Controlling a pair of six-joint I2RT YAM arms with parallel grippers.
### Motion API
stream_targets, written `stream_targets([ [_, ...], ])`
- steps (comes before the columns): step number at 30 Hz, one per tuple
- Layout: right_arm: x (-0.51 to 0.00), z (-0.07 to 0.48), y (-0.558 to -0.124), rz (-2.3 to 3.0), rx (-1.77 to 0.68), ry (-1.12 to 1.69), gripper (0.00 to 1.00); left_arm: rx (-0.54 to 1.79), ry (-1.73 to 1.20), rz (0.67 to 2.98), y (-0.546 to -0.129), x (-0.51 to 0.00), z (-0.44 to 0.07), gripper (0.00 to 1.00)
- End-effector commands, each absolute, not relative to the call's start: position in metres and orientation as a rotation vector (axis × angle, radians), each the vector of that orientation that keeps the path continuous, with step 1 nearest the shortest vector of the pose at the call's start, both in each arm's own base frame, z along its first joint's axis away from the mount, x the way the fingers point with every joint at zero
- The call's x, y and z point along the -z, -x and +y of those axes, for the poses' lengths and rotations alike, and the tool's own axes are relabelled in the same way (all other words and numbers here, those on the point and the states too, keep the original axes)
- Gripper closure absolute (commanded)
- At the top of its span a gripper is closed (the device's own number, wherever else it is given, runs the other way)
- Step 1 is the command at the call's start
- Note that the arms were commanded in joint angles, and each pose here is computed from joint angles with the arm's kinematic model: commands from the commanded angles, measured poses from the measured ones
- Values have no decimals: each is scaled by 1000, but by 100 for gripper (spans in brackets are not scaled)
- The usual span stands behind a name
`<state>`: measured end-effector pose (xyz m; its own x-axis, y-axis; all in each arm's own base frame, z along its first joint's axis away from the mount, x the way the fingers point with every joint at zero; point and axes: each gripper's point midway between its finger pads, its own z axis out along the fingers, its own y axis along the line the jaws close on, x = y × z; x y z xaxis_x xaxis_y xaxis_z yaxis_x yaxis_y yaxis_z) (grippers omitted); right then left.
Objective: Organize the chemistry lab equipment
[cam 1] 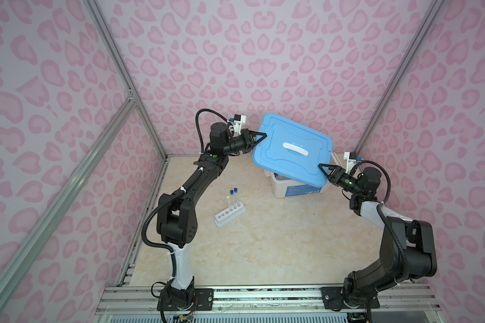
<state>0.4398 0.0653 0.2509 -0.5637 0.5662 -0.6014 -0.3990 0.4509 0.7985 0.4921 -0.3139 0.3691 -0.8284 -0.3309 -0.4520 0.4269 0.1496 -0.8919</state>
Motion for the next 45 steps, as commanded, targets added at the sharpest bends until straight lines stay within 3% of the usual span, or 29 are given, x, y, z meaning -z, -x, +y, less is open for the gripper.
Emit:
stream_targets([
  [1, -255, 69, -438, 1768, -1262, -40, 54, 1698, -101, 1882, -501, -353, -319, 92],
  [17, -238, 41, -469, 1820, -1228, -185, 58, 1581, -32, 2034, -519, -292, -328, 72],
  [38, -232, 24, -491, 1902, -1149, -222, 60, 1441, -19, 2131, -526, -266, -333, 65],
  [45, -227, 13, -495, 1909, -1138, -267, 62, 1388, -15, 2151, -527, -262, -330, 58],
])
